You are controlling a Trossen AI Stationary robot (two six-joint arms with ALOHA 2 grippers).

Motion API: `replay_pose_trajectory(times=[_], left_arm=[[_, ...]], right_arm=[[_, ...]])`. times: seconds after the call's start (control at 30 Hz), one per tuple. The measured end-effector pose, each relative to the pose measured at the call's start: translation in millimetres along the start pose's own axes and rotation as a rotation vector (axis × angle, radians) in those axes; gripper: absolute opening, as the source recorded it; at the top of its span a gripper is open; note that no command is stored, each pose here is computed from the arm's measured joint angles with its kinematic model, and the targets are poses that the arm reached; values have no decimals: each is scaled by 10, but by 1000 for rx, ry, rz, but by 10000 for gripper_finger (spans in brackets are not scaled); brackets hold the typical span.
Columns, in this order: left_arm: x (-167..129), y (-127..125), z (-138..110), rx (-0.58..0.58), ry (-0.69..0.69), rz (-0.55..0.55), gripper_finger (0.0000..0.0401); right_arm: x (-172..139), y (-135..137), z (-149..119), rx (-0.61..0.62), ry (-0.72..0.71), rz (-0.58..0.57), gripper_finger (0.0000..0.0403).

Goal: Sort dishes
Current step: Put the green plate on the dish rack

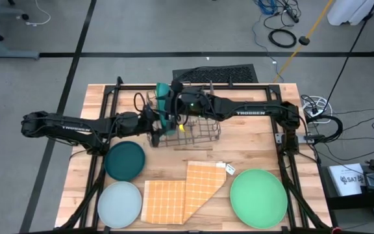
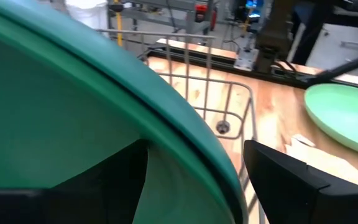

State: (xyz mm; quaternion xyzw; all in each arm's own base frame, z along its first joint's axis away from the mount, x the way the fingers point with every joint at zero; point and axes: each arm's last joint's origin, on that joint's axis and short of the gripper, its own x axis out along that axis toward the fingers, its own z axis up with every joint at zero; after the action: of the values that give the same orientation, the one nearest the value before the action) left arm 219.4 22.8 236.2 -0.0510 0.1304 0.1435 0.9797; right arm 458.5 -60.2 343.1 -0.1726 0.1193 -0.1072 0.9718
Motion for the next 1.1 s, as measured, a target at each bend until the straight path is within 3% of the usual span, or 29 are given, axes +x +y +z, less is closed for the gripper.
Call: replay_pose_trajectory(times=[0.43,1.1], left_arm=[[-1,-5,16,20,-14,-14,274],[-125,28,14,29,30,21,274]], right_arm=[[-3,-90,-145,17,151,-82,194],[-27,-83,-200,22,231,-106,194]])
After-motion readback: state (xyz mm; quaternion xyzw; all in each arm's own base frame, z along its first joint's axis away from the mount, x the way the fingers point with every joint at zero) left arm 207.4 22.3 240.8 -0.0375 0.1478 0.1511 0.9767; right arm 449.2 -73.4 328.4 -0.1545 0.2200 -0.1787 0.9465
